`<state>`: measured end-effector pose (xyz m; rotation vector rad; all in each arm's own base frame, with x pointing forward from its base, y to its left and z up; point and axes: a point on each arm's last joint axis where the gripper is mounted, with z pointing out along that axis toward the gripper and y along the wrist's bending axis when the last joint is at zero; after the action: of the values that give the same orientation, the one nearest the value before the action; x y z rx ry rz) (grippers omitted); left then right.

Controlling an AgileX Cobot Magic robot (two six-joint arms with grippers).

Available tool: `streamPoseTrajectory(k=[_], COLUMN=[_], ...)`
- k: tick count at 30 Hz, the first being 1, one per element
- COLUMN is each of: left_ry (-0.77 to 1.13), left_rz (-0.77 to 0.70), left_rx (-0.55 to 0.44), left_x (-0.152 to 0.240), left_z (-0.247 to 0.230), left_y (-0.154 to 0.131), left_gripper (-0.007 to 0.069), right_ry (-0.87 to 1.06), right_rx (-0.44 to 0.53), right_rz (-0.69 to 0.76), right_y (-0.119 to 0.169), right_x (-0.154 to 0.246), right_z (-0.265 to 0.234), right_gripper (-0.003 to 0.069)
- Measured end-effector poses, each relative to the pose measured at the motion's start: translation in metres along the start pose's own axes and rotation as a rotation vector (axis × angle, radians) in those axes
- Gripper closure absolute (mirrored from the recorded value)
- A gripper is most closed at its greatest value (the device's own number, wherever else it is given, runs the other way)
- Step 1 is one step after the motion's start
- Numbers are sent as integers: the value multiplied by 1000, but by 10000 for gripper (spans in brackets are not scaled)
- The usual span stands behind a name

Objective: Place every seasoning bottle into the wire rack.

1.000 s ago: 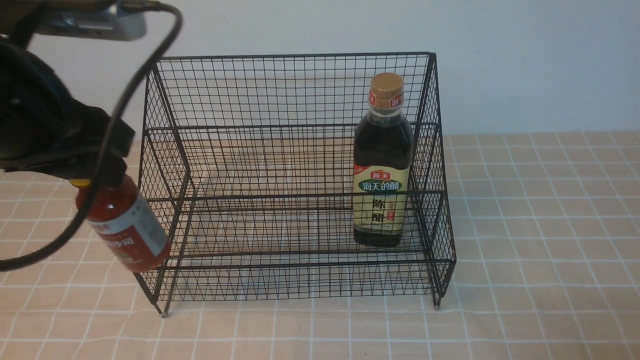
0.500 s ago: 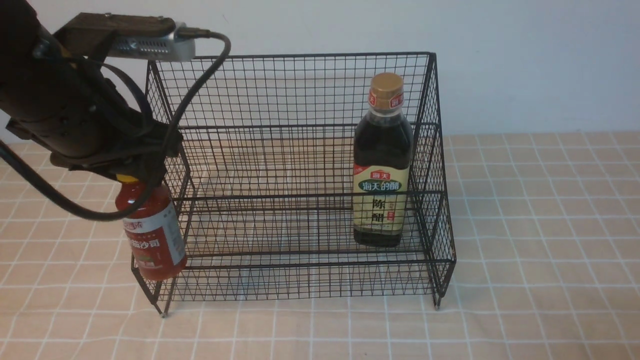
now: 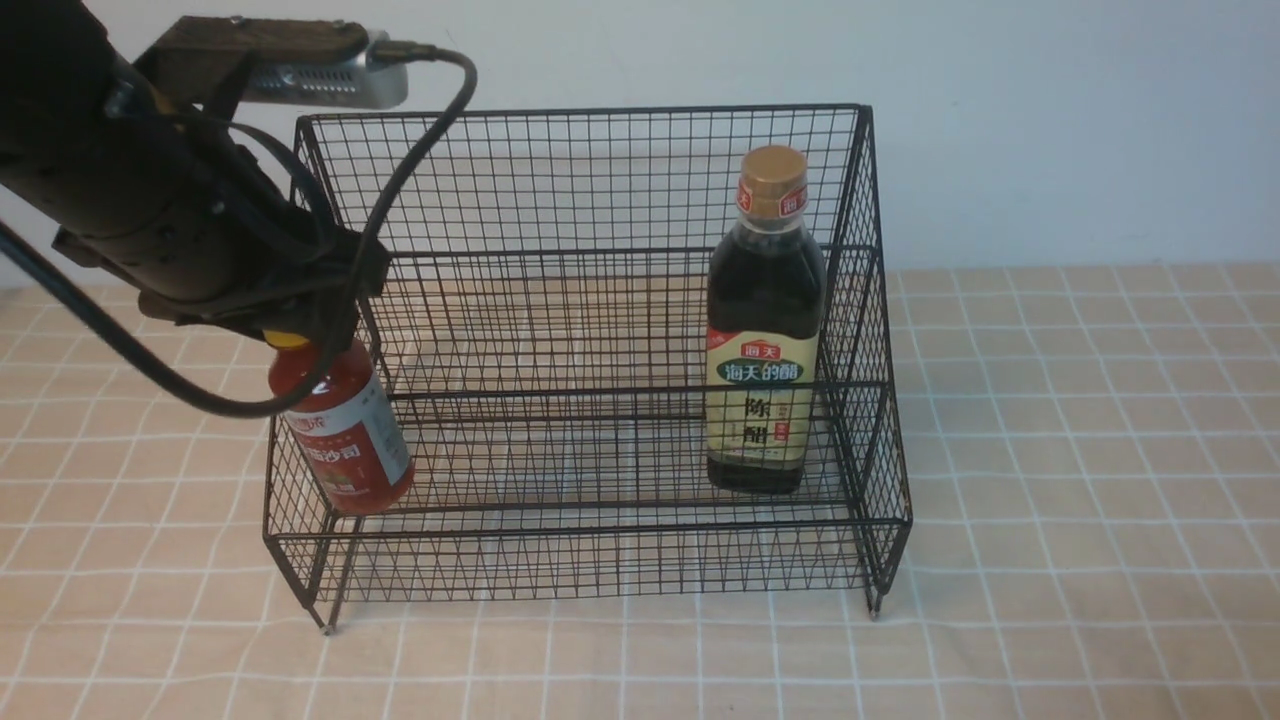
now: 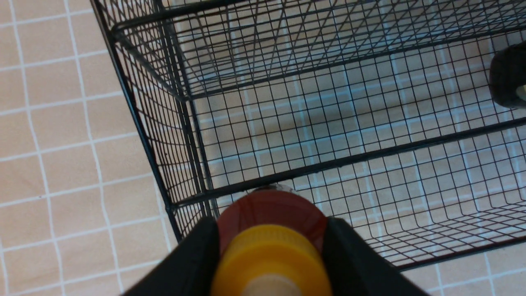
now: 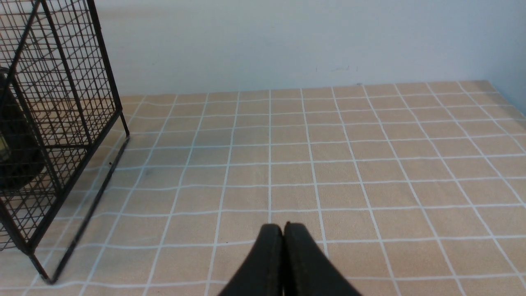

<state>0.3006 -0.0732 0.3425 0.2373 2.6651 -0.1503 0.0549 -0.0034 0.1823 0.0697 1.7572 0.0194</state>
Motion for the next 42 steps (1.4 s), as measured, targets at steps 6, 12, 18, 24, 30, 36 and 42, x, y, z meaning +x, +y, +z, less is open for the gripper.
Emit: streamPoseTrajectory(k=[6,12,18,24,30,36,42], left_ry=[55,131,179,200,218,218,192], left_rz=[-6,-15,-17,-7,-12,-15,-8], left_rx=[3,15,14,14,29,35,43], left_x=[-2,0,1,2,3,2,-11], left_z=[21,38,50,54,54,53,31], left_y=[0,-1,-1,-1,-3,-4,-6], left_gripper=[335,335,335,332,241,177,202], right_ry=[0,0,0,0,0,0,0], right_rx=[0,0,0,0,0,0,0], right_rz=[0,1,3,3,3,4,4], right_y=[0,0,0,0,0,0,0], right_x=[0,0,0,0,0,0,0], right_z=[0,0,0,0,0,0,0], right_gripper=[672,672,672,672,672,672,672])
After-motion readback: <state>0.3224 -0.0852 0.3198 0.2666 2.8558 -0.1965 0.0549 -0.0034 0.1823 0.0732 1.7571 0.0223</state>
